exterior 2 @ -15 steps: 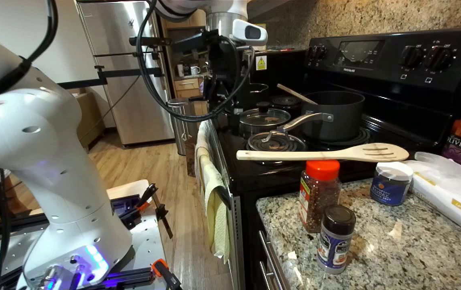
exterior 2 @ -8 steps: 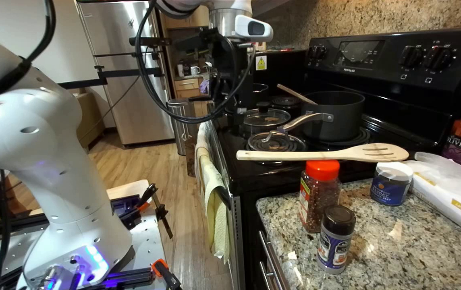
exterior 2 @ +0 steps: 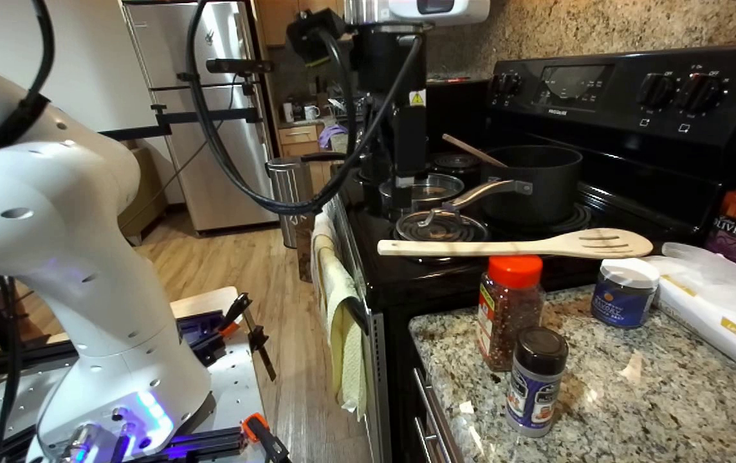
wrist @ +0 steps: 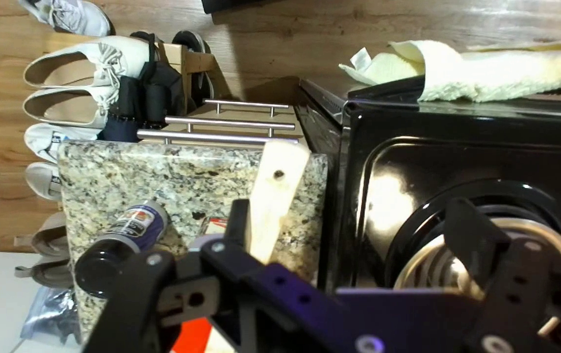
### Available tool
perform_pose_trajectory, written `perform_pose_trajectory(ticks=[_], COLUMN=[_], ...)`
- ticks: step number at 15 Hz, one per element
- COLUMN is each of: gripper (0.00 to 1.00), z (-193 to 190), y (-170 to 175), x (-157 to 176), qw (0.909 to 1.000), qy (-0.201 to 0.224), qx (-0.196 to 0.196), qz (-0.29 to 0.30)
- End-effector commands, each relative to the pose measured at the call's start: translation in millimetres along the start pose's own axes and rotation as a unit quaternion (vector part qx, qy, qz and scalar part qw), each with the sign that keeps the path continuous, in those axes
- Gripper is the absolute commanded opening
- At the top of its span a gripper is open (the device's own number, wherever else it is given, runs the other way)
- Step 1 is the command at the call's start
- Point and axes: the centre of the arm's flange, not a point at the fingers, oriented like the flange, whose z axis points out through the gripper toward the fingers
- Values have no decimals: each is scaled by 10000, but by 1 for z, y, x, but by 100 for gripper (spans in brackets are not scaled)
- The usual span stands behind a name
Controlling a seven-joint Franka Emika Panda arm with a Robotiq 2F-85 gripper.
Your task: Remove the seasoning shaker from the far right of the countertop and put it on the left side of the stove
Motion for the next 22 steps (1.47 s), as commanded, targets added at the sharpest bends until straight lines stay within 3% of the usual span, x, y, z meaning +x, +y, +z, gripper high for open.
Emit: perform_pose_trajectory(ticks=[1,6,13,17,20,21,22], gripper=[100,100,100,100,100,100,100], z=[-12,-15,12,27,37,36,36], y=[29,73,118,141,156,153,154], x=[13,44,79,78,64,60,64], qw=[9972,9872,9702,9534,9342,9376,9425], qy=[314,640,418,251,168,295,184], qx=[176,121,97,448,769,910,688], qz=[659,1454,2383,2972,3481,3342,3266])
